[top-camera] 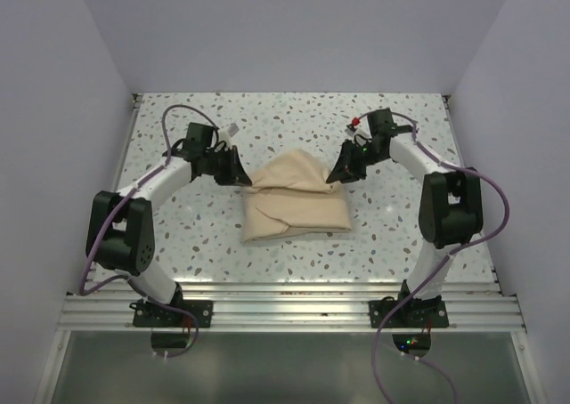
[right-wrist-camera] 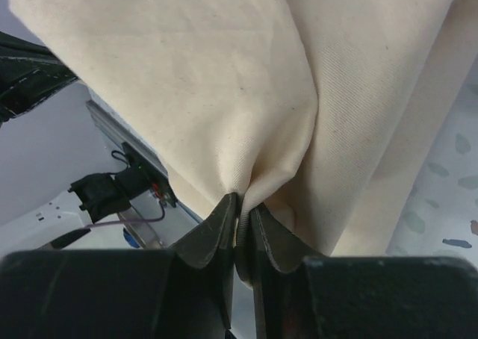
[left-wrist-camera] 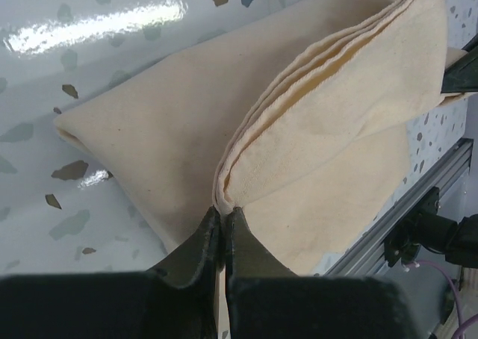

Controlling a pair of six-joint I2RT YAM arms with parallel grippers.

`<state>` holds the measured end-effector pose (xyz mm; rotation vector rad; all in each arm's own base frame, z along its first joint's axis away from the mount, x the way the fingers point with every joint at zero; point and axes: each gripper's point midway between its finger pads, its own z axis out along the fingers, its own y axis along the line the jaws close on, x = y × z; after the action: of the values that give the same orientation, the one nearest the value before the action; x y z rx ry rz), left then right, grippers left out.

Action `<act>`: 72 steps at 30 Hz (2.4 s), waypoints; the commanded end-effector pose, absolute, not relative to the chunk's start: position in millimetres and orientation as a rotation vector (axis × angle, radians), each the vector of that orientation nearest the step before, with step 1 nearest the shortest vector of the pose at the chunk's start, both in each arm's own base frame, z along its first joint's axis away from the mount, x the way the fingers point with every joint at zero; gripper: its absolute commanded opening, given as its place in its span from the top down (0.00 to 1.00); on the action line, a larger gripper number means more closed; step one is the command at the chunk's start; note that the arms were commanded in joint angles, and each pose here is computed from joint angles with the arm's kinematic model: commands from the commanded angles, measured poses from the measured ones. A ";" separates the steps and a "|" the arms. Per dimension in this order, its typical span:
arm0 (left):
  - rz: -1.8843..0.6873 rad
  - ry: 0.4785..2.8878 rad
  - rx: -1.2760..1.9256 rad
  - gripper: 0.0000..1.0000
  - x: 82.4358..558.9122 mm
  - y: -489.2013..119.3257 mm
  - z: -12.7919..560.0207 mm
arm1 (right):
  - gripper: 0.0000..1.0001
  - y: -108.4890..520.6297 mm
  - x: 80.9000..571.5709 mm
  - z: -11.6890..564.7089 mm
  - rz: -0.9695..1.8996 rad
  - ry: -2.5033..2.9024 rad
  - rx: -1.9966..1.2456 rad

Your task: Prepare the surgical pack

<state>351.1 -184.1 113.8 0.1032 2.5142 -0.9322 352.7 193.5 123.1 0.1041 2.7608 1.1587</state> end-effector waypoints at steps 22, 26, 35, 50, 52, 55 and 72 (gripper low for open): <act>-1.093 2.407 0.386 0.64 284.3 -211.2 137.0 | 0.39 184.8 257.9 136.7 1.213 2.755 -0.158; -1.076 2.458 0.357 0.81 271.2 -205.0 123.9 | 0.40 164.9 216.3 113.0 1.092 2.857 -0.103; -0.961 2.500 0.199 0.66 243.5 -182.3 119.7 | 0.31 128.8 193.2 118.4 0.799 2.909 0.208; -0.824 2.326 0.109 0.56 265.2 -168.9 191.6 | 0.01 173.4 211.2 136.5 1.235 2.847 0.374; -0.810 2.324 0.132 0.56 280.8 -172.0 198.2 | 0.01 180.5 196.9 119.3 1.243 2.907 0.365; -0.837 2.315 0.172 0.55 312.5 -185.9 212.8 | 0.01 197.5 194.0 112.2 1.254 2.900 0.313; -1.053 2.602 0.234 0.82 348.7 -226.0 108.6 | 0.17 243.9 194.4 81.6 1.227 2.979 0.324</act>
<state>346.2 -220.0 93.8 0.1419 2.6779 -1.0150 191.9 235.2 80.9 0.3371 2.9867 1.2124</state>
